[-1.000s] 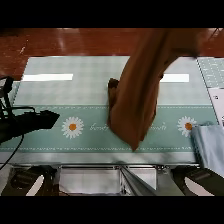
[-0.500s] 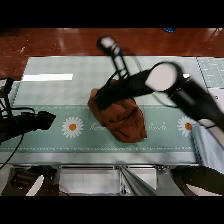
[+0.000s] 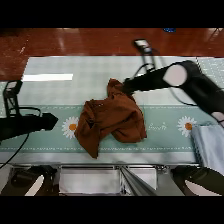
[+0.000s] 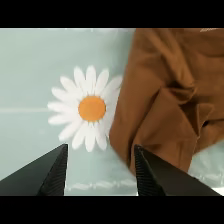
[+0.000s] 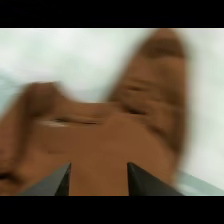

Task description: Fold the shirts.

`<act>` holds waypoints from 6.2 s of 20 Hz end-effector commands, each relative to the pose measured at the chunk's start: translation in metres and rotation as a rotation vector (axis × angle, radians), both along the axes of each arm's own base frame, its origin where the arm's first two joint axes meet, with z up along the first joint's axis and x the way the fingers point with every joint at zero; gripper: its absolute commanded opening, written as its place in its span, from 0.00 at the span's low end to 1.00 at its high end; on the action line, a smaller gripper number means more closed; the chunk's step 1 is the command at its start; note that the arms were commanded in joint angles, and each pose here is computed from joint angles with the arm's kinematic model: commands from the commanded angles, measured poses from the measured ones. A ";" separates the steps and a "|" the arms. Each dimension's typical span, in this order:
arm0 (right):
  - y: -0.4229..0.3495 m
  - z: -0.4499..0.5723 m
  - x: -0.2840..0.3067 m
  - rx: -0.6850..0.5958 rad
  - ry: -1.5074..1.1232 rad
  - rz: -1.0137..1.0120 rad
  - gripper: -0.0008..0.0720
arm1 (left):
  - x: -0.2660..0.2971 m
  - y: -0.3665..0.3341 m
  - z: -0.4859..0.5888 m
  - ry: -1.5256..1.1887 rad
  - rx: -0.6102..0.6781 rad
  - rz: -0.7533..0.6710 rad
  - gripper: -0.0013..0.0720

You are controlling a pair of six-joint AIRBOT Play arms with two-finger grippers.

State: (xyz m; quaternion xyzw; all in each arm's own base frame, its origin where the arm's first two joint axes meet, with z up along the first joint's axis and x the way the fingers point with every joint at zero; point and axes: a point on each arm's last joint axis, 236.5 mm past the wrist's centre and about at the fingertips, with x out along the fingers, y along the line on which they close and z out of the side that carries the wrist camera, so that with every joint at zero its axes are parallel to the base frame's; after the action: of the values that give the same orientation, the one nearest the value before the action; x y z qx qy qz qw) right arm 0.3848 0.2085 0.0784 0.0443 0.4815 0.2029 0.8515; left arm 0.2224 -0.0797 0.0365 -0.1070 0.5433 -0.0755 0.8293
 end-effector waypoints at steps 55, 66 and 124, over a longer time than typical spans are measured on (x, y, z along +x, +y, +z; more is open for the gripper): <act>-0.143 0.388 -0.066 0.089 -0.817 -0.127 0.03 | 0.099 -0.036 0.416 -0.934 -0.377 -0.233 0.05; -0.162 0.441 -0.209 -0.079 -1.060 -0.248 0.03 | -0.070 -0.044 0.430 -1.022 -0.041 -0.283 0.05; -0.015 -0.180 -0.243 0.163 0.911 0.181 0.04 | 0.111 -0.065 -0.042 0.067 -0.601 -0.011 0.05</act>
State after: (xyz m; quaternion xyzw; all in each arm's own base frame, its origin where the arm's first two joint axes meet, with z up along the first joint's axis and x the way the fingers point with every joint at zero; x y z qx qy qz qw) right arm 0.1361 0.1680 -0.1111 0.1251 0.8133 0.2238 0.5224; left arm 0.3333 -0.1443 -0.0058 -0.3478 0.5237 -0.2327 0.7420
